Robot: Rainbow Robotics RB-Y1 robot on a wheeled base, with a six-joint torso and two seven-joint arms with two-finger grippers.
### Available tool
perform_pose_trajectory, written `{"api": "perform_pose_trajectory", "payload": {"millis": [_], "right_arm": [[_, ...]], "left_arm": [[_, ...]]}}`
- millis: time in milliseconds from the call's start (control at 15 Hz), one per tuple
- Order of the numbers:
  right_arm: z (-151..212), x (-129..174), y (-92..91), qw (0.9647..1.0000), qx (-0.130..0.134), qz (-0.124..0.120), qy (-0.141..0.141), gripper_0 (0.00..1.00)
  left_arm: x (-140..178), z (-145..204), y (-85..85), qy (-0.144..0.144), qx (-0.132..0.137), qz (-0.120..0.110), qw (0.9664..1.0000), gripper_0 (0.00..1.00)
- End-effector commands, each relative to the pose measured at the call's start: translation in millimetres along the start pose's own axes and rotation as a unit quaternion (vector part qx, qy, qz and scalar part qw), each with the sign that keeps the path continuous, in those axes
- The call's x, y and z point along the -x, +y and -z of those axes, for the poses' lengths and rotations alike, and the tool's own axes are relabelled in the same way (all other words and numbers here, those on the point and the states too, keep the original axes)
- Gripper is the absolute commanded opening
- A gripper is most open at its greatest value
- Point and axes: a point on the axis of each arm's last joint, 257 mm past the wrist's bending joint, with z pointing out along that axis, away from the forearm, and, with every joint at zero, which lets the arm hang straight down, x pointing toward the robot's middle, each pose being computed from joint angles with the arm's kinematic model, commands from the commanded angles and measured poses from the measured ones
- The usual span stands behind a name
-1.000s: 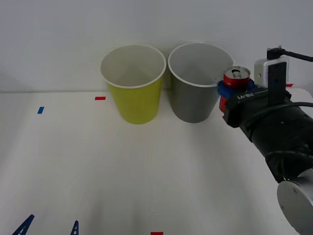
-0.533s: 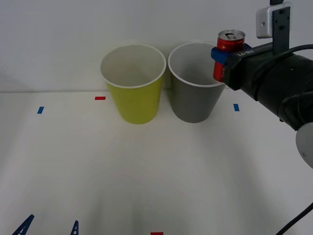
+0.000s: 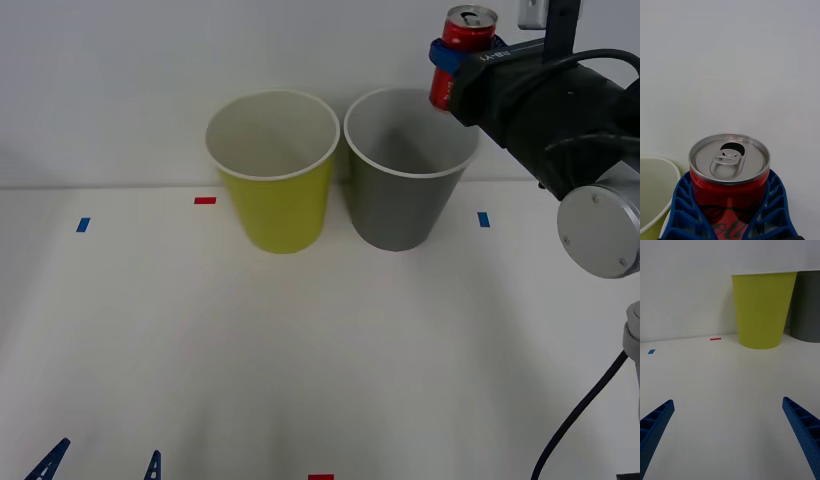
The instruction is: Put cans in the gray bin and PET bottles in the light green bin.
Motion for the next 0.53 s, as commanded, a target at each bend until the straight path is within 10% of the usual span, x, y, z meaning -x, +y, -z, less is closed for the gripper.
{"api": "perform_pose_trajectory", "payload": {"millis": [67, 533], "right_arm": [[-24.0, -10.9, -2.0, 0.9999, 0.002, 0.002, -0.014, 0.03], [-49.0, -26.5, 2.4, 0.9998, 0.004, 0.017, -0.010, 0.02]], "left_arm": [[0.0, 0.0, 0.0, 0.000, 0.000, 0.000, 1.0000, 1.00], [0.0, 0.0, 0.0, 0.000, 0.000, 0.000, 1.0000, 1.00]]}}
